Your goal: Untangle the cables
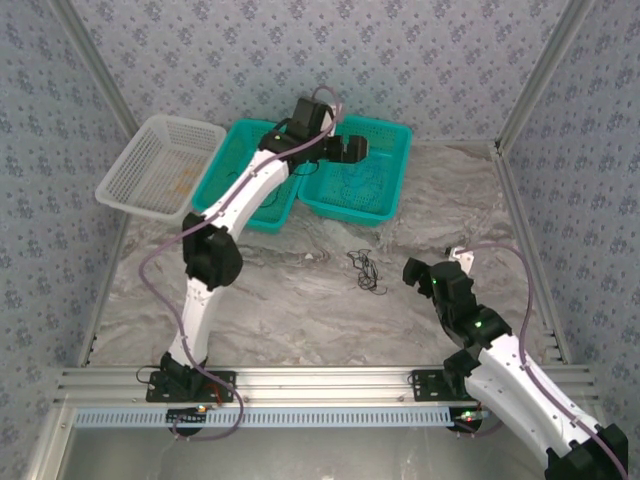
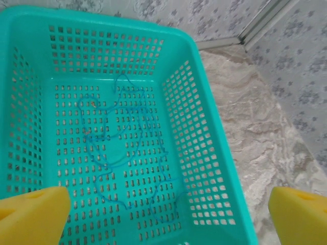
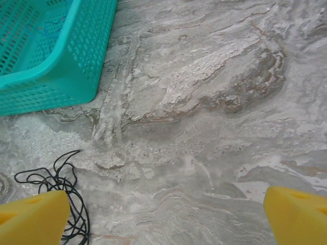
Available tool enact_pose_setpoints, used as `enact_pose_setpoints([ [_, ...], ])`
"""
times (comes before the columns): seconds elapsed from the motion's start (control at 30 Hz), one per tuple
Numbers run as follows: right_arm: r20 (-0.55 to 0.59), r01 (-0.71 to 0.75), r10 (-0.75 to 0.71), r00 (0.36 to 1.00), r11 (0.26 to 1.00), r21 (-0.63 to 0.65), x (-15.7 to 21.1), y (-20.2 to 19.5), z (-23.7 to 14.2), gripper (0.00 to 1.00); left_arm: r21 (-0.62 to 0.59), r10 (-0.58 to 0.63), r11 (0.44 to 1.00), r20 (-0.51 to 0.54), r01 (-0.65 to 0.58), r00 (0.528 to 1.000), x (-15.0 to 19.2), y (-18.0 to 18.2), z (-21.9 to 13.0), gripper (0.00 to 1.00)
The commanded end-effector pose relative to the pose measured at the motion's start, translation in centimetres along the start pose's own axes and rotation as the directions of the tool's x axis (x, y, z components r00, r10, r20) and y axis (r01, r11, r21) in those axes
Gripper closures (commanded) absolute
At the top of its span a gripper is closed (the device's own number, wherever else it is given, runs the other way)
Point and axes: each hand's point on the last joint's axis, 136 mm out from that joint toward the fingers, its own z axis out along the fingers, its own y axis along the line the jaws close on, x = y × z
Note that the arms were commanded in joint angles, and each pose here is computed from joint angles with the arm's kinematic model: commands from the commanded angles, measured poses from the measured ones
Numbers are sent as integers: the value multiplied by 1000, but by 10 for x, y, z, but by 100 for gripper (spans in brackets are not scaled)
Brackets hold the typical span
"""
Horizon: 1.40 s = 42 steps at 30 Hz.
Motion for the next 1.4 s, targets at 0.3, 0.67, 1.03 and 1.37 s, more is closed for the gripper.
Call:
enact_pose_setpoints([
  [0.3,-134,-17,-9,991,981,-195,18,49,21,4,60,-96,994,109,90,989,57,-14,-74,1],
  [0.67,-317,35,-161,935,928,-370,46,104,47,26,-34,-317,947,69,319,946,131,24,-68,1],
  [1.03,-398,178,-246,884,963,-200,64,118,77,31,-106,-345,930,75,351,936,142,39,-69,1],
  [1.37,-467,310,-314,827,947,-87,91,112,94,32,-135,-339,927,93,350,936,145,45,-78,1],
])
